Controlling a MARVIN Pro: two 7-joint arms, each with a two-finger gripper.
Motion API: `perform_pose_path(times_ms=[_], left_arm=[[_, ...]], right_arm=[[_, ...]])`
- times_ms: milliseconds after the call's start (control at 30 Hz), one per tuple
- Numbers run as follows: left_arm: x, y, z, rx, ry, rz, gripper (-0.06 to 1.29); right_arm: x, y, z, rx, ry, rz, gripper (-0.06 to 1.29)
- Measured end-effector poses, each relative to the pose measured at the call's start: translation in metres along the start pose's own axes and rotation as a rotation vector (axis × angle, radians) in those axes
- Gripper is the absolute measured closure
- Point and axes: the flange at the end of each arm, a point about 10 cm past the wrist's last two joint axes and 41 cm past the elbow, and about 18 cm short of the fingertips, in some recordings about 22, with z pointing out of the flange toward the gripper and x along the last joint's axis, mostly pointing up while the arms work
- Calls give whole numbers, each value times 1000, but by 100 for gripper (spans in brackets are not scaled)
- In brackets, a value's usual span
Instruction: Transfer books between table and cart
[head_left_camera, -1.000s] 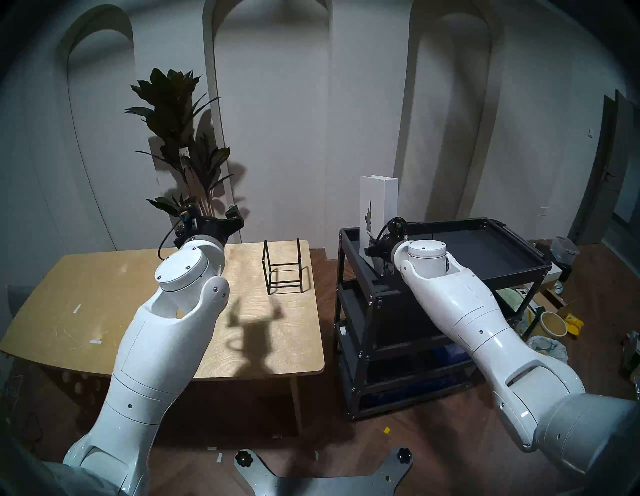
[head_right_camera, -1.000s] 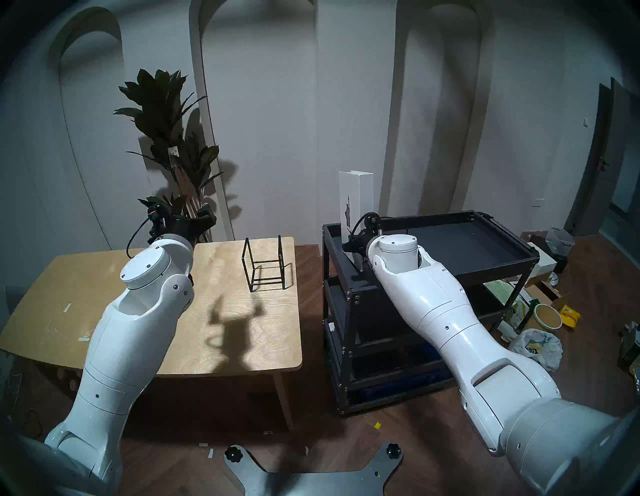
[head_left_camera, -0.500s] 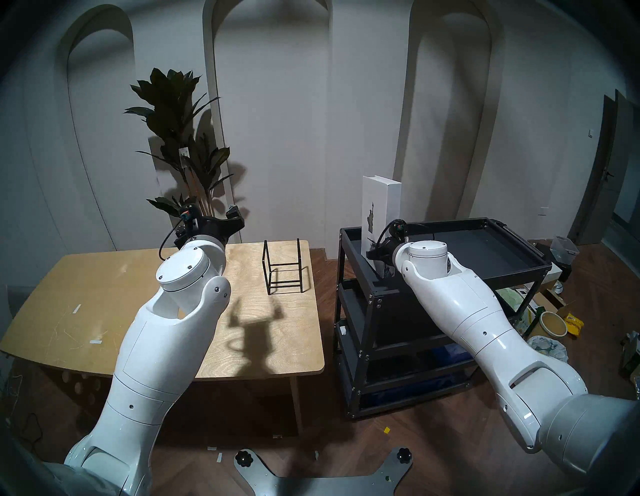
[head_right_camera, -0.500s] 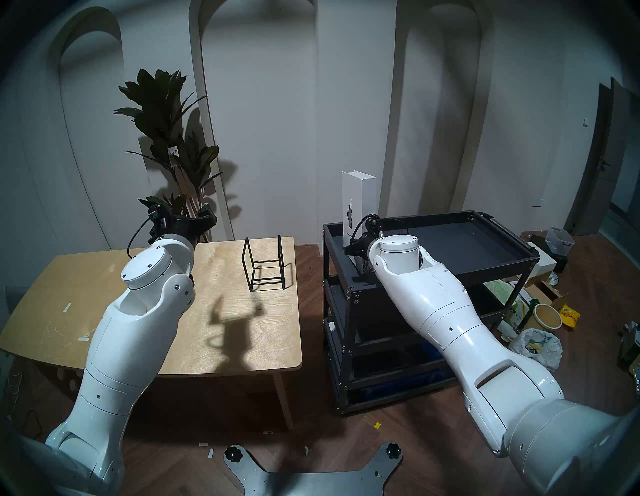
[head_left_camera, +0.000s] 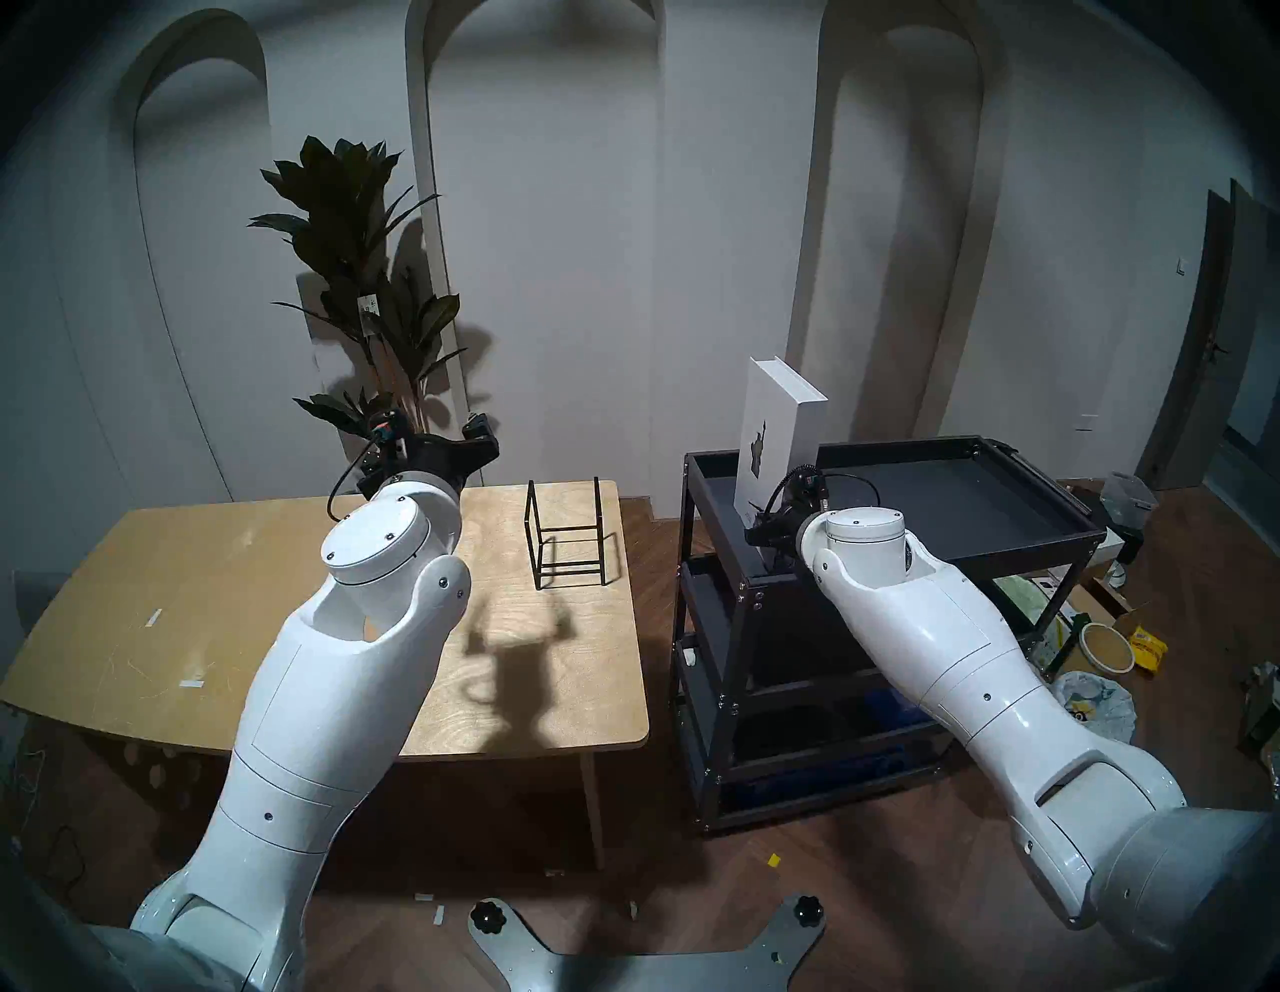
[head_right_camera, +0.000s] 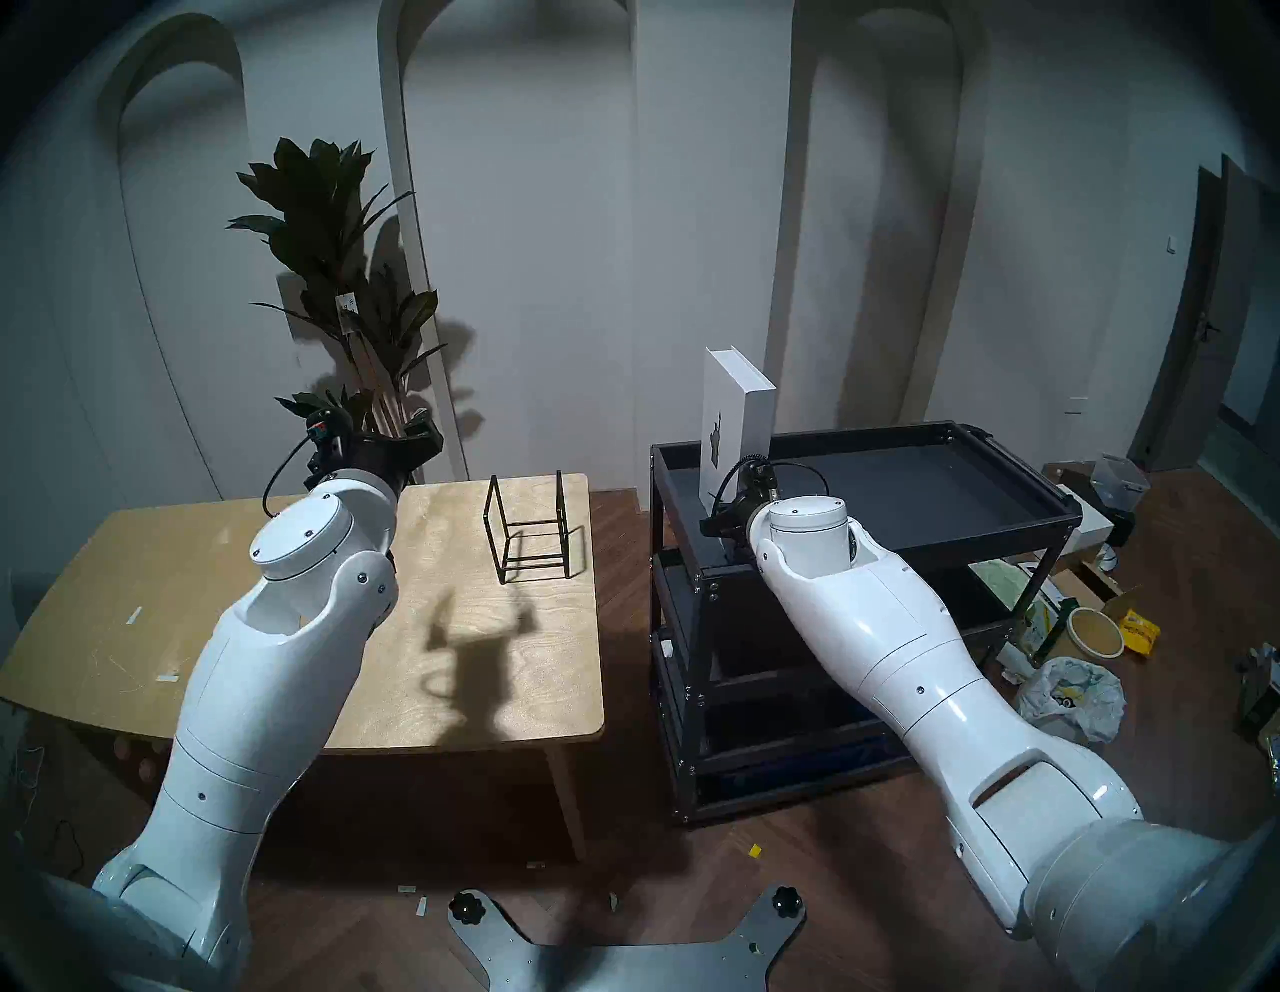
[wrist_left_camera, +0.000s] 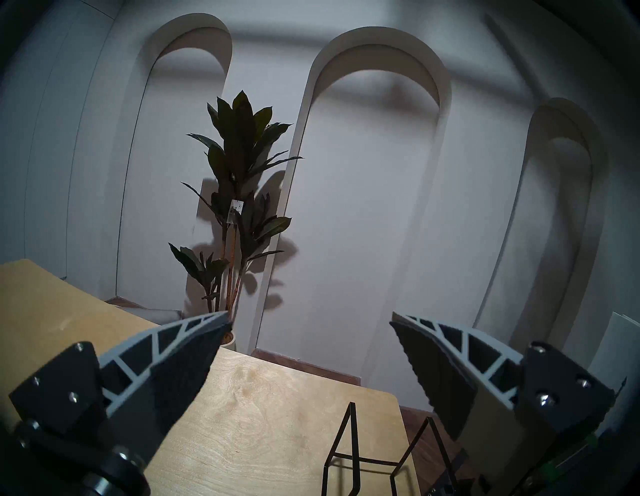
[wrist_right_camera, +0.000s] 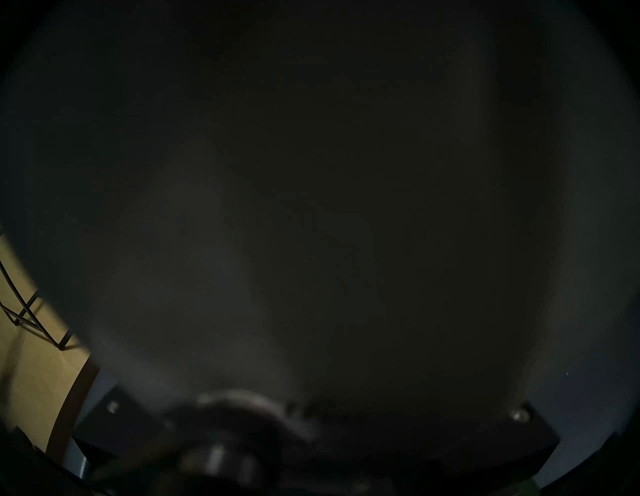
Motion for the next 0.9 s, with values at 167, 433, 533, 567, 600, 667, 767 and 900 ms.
perform_pose_path(times_ms=[167, 433, 533, 567, 600, 667, 767, 900], left_arm=[[0, 2, -1, -3, 0, 5, -1], [-1, 6, -3, -5, -2, 13, -1], [-2, 7, -4, -5, -3, 15, -1], [-2, 7, -4, -5, -3, 15, -1], [-2, 8, -4, -5, -3, 16, -1], [-2, 9, -4, -4, -4, 18, -1], [-2, 9, -4, -3, -3, 19, -1], [-2, 11, -5, -2, -3, 20, -1]], right_arm=[[-2, 2, -3, -7, 0, 12, 68], [-4, 3, -5, -6, 0, 32, 68], [-4, 4, -6, -3, -1, 38, 68], [-4, 4, -6, -3, -1, 39, 68], [-5, 4, -7, -2, -1, 40, 68], [-5, 4, -7, 0, -2, 43, 68], [-6, 4, -8, 2, -2, 46, 68], [-8, 5, -9, 3, -6, 50, 68]])
